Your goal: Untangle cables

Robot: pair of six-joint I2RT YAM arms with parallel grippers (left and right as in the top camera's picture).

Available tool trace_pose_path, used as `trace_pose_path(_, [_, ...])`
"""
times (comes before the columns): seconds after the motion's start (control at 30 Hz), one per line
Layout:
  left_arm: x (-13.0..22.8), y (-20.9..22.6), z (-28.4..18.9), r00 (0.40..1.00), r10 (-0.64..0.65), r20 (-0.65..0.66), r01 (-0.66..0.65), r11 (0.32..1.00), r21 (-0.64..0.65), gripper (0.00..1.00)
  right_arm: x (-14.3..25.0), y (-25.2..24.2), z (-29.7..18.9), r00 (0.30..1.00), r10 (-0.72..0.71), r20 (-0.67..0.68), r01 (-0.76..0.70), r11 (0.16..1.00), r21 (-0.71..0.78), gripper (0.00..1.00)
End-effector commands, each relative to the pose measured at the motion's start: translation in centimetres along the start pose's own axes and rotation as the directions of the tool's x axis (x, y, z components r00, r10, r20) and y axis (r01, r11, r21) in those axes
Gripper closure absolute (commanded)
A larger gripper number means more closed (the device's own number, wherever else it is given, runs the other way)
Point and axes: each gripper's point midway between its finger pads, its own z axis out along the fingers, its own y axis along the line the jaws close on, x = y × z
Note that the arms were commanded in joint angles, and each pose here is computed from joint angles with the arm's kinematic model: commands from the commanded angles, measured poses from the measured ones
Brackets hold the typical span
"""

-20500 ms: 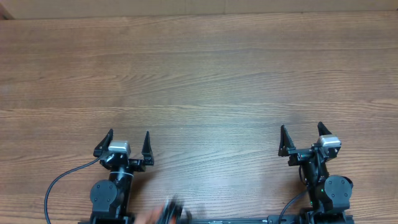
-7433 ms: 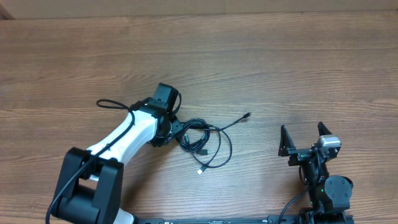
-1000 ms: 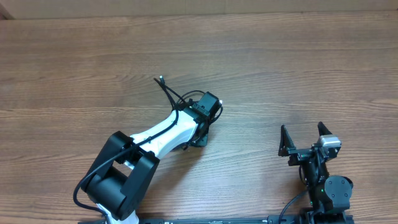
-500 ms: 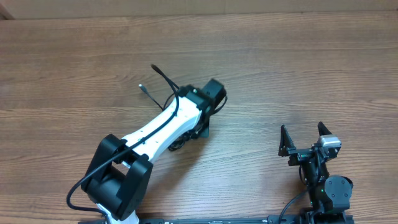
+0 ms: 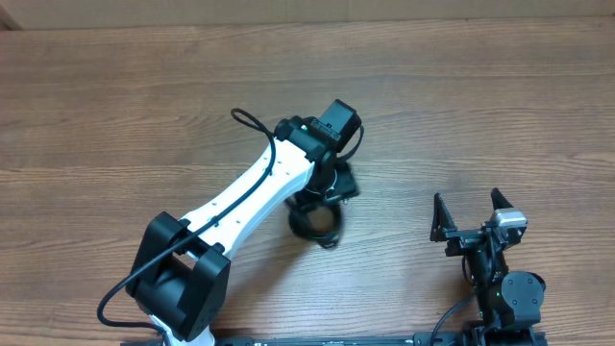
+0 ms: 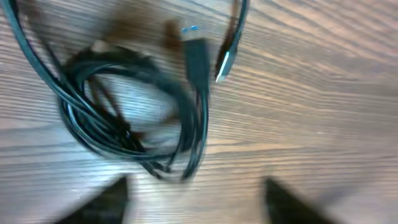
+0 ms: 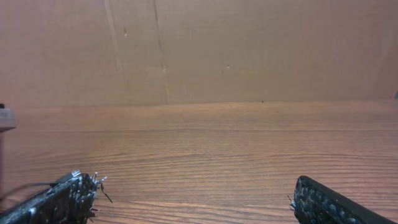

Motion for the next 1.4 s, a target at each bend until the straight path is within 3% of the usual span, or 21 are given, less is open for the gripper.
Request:
trace_pose_path(0.0, [-1.9,-0.7,-1.6,0.991,0.042,0.130,-0.042,0.999,0.000,0.01,0.1,-0.1,0.0,1.000,-0.005,0.005,0.005,1.000,0.006,0.00])
trace_pose_path(0.1, [-4.7,0.3,-2.2,0.919,0.301,0.255,-0.273,0.952,-0.139,0.00,0.1,-0.1,0.0,1.000,-0.005,0.005,0.005,1.000,0.006,0.00])
trace_pose_path(0.17, [-5.9,0.8,-2.7,0.834,0.484,0.265,-0.426,0.870,-0.249,0.00,0.1,-0.1,0.0,1.000,-0.005,0.005,0.005,1.000,0.006,0.00])
trace_pose_path(0.27, [-6.0,1.0,-2.7,0.651,0.740,0.171,-0.669,0.665,-0.334,0.02,0.1,-0.1,0.0,1.000,-0.005,0.005,0.005,1.000,0.006,0.00])
trace_pose_path(0.3, [-5.8,1.0,-2.6,0.577,0.807,0.125,-0.738,0.581,-0.342,0.08,0.1,-0.1,0.0,1.000,-0.005,0.005,0.005,1.000,0.006,0.00])
trace_pose_path(0.37, [-5.5,1.0,-2.4,0.479,0.875,0.076,-0.813,0.474,-0.338,0.09,0.1,-0.1,0.0,1.000,-0.005,0.005,0.005,1.000,0.006,0.00])
trace_pose_path(0.5, [-4.5,0.2,-1.7,0.337,0.941,0.044,-0.902,0.336,-0.270,0.18,0.1,-0.1,0.0,1.000,-0.005,0.005,0.005,1.000,0.006,0.00])
trace_pose_path(0.73, [-2.2,0.6,1.3,0.229,0.973,0.028,-0.963,0.231,-0.141,0.27,0.1,-0.1,0.0,1.000,-0.005,0.005,0.005,1.000,0.006,0.00])
trace_pose_path(0.87, [-1.7,2.2,3.7,0.113,0.994,-0.008,-0.985,0.111,-0.134,0.36,0.1,-0.1,0.0,1.000,-0.005,0.005,0.005,1.000,0.006,0.00])
trace_pose_path(0.97, [-1.3,3.3,5.1,0.053,0.998,-0.029,-0.991,0.049,-0.125,0.35,0.1,-0.1,0.0,1.000,-0.005,0.005,0.005,1.000,0.006,0.00])
trace_pose_path(1.07, [-1.4,3.3,5.9,0.048,0.999,-0.011,-0.990,0.046,-0.136,0.34,0.2,-0.1,0.0,1.000,-0.005,0.005,0.005,1.000,0.006,0.00])
trace_pose_path(1.27, [-2.0,1.3,6.1,0.026,0.996,0.087,-0.988,0.039,-0.147,0.73,0.1,-0.1,0.0,1.000,-0.005,0.005,0.005,1.000,0.006,0.00])
trace_pose_path(1.3, [-1.7,0.8,6.1,0.021,0.994,0.109,-0.991,0.035,-0.129,0.75,0.1,-0.1,0.0,1.000,-0.005,0.005,0.005,1.000,0.006,0.00])
trace_pose_path(1.37, [-1.1,0.1,6.2,0.015,0.989,0.145,-0.995,0.029,-0.094,0.70,0.1,-0.1,0.0,1.000,-0.005,0.005,0.005,1.000,0.006,0.00])
